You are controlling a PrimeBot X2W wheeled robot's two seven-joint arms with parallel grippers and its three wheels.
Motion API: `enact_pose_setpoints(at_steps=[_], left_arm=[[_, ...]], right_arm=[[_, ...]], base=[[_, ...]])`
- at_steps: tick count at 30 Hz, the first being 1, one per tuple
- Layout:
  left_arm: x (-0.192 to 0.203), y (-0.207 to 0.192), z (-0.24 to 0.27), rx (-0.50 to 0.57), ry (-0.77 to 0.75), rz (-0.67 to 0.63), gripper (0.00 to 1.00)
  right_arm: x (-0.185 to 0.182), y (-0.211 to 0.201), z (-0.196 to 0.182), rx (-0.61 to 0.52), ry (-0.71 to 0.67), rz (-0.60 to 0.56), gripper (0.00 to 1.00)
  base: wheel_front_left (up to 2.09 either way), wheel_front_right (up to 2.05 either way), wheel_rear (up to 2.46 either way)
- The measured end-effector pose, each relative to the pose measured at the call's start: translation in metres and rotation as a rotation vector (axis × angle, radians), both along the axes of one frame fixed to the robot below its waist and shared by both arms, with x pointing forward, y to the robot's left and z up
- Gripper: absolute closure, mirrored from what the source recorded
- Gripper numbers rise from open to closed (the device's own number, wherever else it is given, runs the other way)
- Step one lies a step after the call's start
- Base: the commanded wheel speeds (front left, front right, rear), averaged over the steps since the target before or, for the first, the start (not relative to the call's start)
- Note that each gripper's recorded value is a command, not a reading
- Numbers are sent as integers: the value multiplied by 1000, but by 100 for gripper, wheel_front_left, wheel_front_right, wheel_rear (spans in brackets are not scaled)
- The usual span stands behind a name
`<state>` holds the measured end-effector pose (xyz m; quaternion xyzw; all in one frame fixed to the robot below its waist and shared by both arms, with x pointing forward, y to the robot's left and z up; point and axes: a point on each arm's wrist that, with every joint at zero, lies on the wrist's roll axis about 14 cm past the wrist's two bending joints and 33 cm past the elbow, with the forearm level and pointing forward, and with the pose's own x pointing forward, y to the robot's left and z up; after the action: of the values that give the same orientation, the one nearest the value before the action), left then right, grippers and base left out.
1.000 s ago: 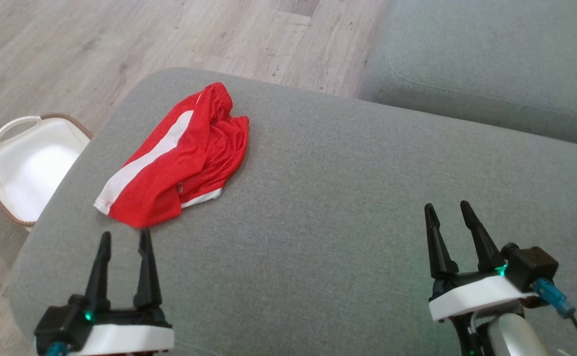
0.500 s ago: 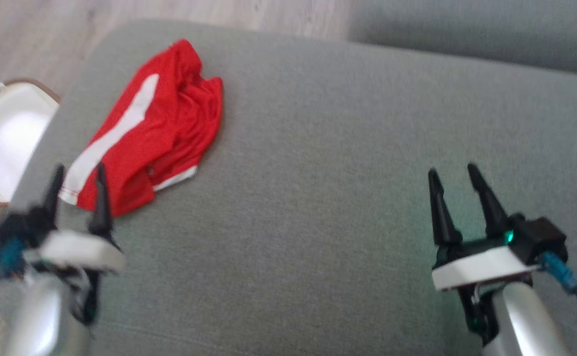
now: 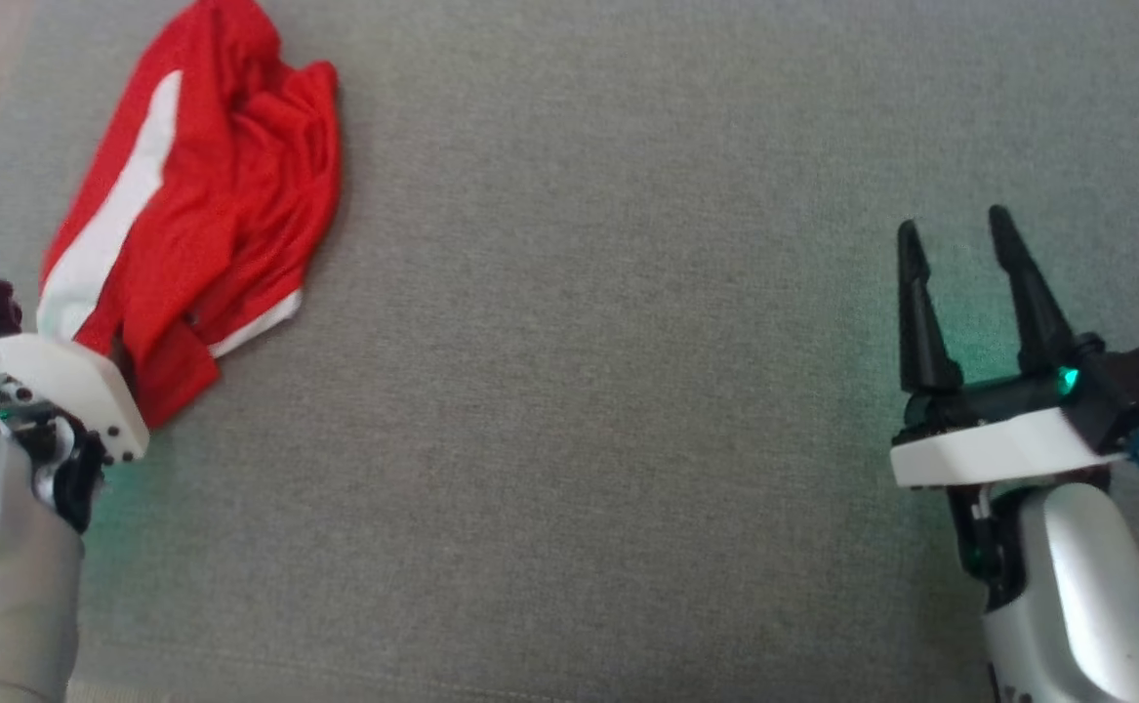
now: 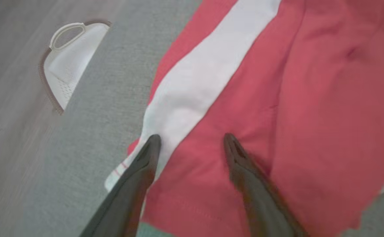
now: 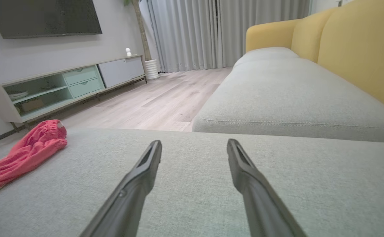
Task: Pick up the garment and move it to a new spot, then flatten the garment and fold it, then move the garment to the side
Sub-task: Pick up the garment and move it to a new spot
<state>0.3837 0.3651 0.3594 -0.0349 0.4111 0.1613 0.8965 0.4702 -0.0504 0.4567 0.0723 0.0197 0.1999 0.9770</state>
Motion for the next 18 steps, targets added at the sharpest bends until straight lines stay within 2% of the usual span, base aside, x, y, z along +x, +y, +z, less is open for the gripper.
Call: enact_pose_setpoints(at_steps=[4,10,11,12,16,18], left_arm=[[4,-3,-14,-42,97,7,0],[10,-3,-18,-97,109,41,0],[11,-4,-17,-104,103,44,69],[12,-5,-16,-106,92,42,100],[21,-7,-8,-85,8,22,100],[32,-12,6,-85,-98,11,100]], right_arm=[[5,-9,-5,-4,8,-24,0],[5,-15,-7,-11,17,-39,0],[5,-15,-6,-11,14,-39,0],[5,-16,-4,-11,10,-39,0],[2,-20,3,-7,-4,-49,0],[-2,-22,9,7,-15,-55,0]], base=[[0,0,0],[0,0,0],[0,0,0],[0,0,0],[0,0,0],[0,0,0]])
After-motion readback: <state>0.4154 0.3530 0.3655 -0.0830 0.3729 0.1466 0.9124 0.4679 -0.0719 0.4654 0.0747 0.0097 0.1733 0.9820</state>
